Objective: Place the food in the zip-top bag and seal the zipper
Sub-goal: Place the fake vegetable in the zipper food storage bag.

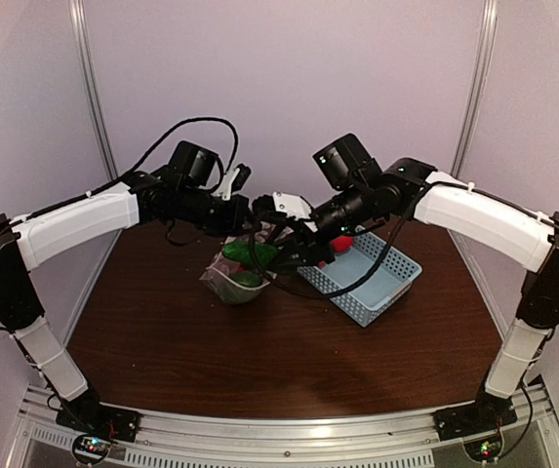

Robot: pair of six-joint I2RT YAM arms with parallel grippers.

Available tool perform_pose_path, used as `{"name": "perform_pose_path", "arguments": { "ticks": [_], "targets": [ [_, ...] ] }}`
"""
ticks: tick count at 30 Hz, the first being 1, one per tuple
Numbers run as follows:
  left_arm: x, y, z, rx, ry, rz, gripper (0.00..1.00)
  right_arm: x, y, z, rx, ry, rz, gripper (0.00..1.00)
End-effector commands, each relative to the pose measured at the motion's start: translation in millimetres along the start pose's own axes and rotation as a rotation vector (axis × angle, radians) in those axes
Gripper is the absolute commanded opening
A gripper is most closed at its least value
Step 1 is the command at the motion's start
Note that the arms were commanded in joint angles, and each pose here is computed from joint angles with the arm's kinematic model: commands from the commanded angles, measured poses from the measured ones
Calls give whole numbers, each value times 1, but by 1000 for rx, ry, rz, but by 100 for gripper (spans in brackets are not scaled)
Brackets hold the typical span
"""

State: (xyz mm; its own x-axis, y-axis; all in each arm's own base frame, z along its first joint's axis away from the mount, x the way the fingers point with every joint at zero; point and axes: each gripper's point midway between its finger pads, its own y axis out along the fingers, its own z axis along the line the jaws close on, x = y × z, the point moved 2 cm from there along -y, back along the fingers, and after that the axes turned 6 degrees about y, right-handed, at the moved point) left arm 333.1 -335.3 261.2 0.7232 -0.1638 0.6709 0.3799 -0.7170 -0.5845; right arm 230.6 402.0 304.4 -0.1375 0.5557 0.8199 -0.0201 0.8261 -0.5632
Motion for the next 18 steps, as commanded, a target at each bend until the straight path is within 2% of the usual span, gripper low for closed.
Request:
{"name": "perform_pose_path", "arguments": {
  "ticks": [1, 8, 18],
  "targets": [
    [13, -4, -12, -67, 15, -41, 0, 20, 4, -11, -26, -80, -65, 27],
    [15, -4, -16, -87, 18, -28, 0, 44, 10, -24, -21, -96, -139, 28],
    [21, -15, -26, -120, 20, -46, 0, 2, 40, -43, -85, -173, 3, 31]
  ]
}}
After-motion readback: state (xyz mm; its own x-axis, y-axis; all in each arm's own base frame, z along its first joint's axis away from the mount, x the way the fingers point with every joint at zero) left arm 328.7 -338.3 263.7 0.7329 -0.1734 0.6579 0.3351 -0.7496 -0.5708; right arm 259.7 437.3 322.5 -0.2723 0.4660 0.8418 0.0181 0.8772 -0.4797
